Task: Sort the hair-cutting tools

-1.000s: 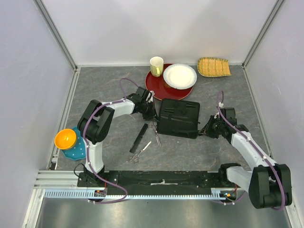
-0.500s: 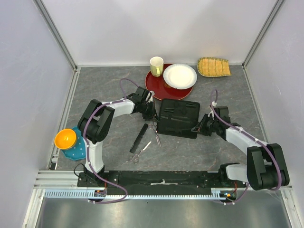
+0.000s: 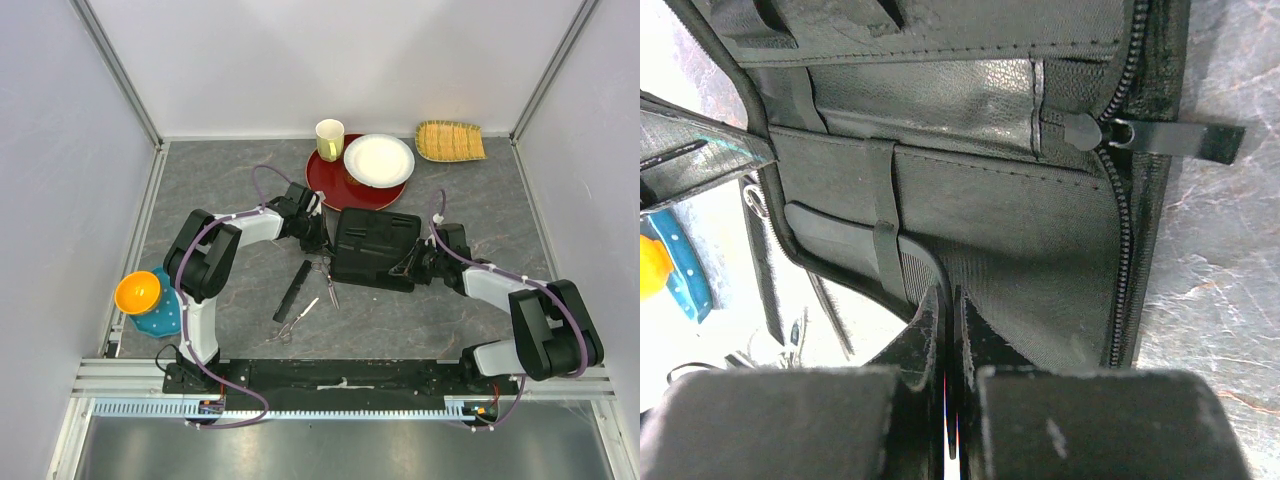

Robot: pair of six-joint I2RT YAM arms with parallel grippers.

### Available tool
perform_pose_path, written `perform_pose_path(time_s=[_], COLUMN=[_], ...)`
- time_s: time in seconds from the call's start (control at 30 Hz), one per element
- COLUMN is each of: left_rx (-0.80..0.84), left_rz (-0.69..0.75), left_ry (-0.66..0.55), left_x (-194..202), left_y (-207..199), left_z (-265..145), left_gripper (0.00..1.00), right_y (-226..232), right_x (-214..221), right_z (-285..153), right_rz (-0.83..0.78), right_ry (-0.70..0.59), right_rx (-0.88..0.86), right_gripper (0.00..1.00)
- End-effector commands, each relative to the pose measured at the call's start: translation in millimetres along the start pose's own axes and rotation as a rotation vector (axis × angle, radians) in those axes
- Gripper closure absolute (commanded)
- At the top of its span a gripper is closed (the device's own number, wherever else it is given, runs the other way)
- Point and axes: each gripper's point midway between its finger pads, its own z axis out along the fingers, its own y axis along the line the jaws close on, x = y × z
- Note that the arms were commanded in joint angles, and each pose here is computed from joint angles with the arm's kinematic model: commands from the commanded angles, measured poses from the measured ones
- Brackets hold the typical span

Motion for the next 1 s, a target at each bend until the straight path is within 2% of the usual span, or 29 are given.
perform_pose_path(time_s=[0.0,0.07,0.17,0.2,0.3,0.4,0.5,0.73,0.97], left_rx=[0.031,0.021,0.006,0.004,-0.016,-0.036,-0.037,-0.021,0.022], left_rz=[-0.009,-0.013,-0.021,-0.022,-0.023,-0.019,-0.014,-0.008,0.009], left_ry=[0.069,0.070,0.076,0.079,0.082,0.082,0.081,0.082,0.094], left_x=[19,20,23,23,23,22,22,22,24], left_y=[-10,-8,-4,-3,0,3,3,-2,-13], left_z=[10,10,12,12,13,12,10,8,5], left_gripper=[0.97,0.97,0.97,0.97,0.97,0.97,0.97,0.96,0.97], right_y=[-25,-31,-37,-42,-49,-52,-58,-61,-28], right_x=[8,11,11,14,16,20,22,11,-26], right_z=[5,4,2,-1,-9,-19,-28,-53,-82], right_rz=[0.016,0.020,0.025,0.031,0.048,0.064,0.072,0.059,-0.003], right_ry=[-0.031,-0.025,-0.033,-0.024,-0.039,-0.056,-0.067,-0.114,-0.209], right_rx=[0.088,0.115,0.154,0.176,0.220,0.236,0.257,0.332,0.323], right_gripper=[1.00,0.98,0.82,0.68,0.48,0.38,0.34,0.33,0.40])
